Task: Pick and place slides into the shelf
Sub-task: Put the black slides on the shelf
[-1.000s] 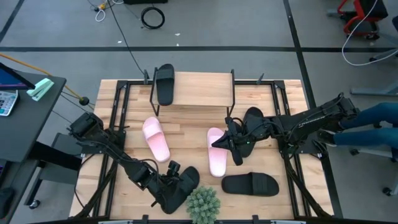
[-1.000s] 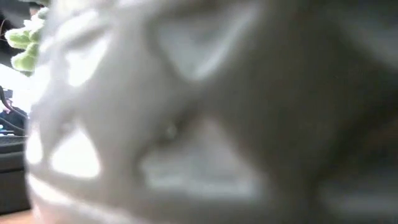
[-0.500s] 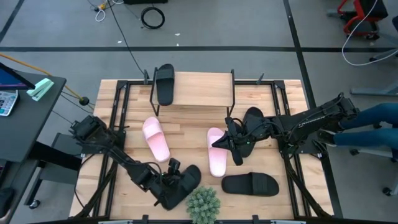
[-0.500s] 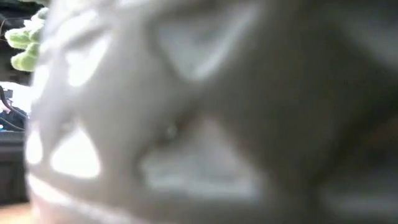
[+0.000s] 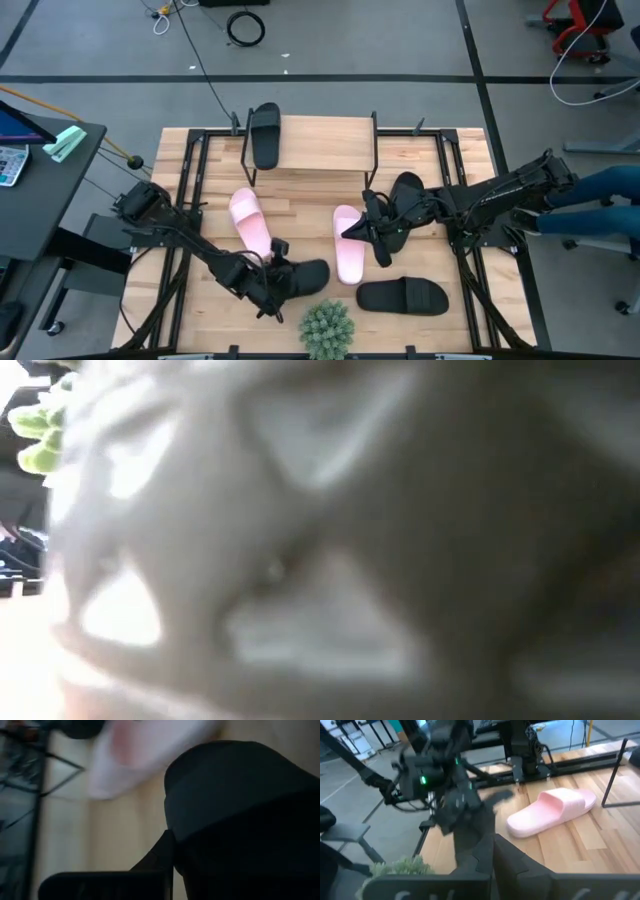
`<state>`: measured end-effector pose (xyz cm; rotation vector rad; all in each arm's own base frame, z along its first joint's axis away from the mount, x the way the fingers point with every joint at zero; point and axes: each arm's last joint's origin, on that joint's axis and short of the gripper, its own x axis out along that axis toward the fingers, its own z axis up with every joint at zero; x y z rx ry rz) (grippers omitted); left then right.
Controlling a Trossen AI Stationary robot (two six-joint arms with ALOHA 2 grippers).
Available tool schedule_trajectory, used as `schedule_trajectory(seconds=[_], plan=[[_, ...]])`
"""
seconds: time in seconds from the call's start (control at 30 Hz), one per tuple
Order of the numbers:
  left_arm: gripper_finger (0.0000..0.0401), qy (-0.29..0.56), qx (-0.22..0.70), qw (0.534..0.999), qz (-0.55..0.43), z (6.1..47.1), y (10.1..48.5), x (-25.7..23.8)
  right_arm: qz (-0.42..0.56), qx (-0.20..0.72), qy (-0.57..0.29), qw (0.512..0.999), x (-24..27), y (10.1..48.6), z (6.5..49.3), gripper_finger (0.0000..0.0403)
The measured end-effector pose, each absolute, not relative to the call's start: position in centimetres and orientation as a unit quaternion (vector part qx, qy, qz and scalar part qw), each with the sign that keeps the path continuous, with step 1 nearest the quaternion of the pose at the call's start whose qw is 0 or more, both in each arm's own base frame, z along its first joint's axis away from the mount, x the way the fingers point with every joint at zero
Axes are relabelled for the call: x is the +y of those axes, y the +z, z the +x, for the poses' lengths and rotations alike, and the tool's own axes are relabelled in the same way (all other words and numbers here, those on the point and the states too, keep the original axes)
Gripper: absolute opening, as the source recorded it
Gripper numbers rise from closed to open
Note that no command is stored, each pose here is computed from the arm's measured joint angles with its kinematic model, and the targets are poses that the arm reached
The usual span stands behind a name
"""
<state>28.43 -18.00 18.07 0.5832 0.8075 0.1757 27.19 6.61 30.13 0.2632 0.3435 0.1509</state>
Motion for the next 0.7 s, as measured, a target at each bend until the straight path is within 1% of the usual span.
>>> schedule_trajectory(seconds=[0.07,0.17,0.33,0.43,0.53,0.7], plan=[[0.002,0.116,0.382,0.876,0.271,28.2,20.0,-18.0,0.128,0.181,0.076,0.972,6.7,29.9,27.1,0.0014],[0.0012,0.147,0.402,0.862,0.271,27.8,22.9,-17.7,0.125,0.192,0.077,0.97,6.9,29.7,27.0,0.0014],[0.0019,0.222,0.394,0.841,0.296,28.4,28.3,-16.4,0.125,0.193,0.076,0.97,6.8,29.7,27.0,0.0014],[0.0015,0.256,0.395,0.834,0.288,29.3,31.1,-14.5,0.125,0.193,0.075,0.97,6.8,29.7,27.0,0.0014],[0.0012,0.304,0.377,0.832,0.271,30.3,34.3,-12.1,0.125,0.193,0.075,0.97,6.8,29.7,27.0,0.0014],[0.0018,0.383,0.362,0.817,0.234,32.1,38.0,-6.4,0.125,0.193,0.075,0.97,6.8,29.7,27.0,0.0014]])
